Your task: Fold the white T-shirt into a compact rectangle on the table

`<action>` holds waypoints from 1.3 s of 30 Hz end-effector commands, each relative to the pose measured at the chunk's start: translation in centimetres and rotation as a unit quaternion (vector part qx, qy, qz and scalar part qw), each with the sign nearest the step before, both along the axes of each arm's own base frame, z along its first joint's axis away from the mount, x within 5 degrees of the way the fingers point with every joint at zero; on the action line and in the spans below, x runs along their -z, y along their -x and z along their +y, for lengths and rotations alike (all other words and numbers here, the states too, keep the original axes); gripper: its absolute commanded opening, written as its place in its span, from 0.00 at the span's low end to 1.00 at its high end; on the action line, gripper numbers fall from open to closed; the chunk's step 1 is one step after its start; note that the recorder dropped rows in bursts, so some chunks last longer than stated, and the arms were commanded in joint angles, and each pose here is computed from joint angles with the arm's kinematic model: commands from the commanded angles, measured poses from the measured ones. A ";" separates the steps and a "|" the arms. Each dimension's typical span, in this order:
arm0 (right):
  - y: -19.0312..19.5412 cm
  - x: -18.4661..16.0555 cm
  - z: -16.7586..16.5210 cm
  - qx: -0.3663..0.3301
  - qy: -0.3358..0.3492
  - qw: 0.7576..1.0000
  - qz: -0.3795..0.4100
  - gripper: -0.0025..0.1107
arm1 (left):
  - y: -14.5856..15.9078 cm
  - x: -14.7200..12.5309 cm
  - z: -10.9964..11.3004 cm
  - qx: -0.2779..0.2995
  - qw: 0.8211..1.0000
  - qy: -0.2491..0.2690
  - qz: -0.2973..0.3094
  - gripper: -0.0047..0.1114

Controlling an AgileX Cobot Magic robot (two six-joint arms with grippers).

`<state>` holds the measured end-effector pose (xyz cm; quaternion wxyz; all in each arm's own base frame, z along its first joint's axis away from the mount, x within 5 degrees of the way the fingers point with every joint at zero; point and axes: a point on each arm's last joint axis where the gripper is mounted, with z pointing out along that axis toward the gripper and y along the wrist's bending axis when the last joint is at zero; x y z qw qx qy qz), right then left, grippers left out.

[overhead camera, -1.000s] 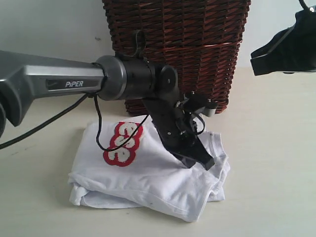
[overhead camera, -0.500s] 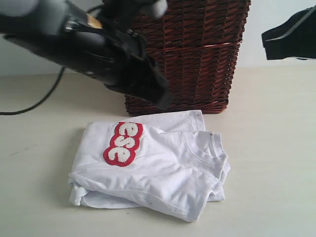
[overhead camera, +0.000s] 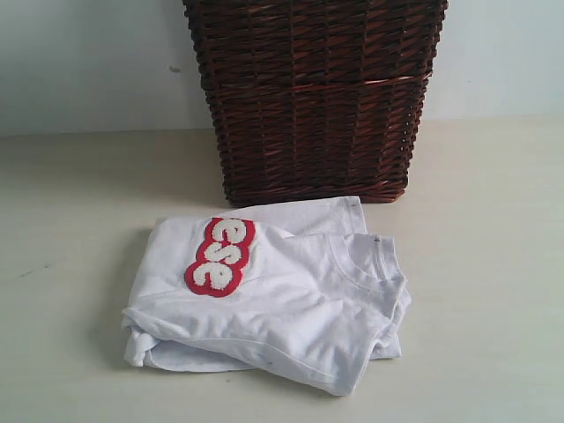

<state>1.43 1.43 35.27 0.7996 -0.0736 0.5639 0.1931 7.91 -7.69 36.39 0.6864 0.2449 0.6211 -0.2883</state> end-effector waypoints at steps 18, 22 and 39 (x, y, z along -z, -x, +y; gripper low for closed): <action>0.8 1.5 -0.2 -0.001 -0.005 1.000 -0.011 0.02 | 5.9 4.5 6.6 -0.022 0.977 0.186 -0.100 0.04; 0.8 1.5 -0.2 -0.002 -0.007 1.000 -0.010 0.02 | 5.9 4.5 6.6 -0.022 0.977 0.186 -0.100 0.04; 0.8 1.5 -0.2 -0.002 -0.007 1.000 -0.010 0.02 | 5.9 4.5 6.6 -0.023 0.977 0.185 -0.100 0.04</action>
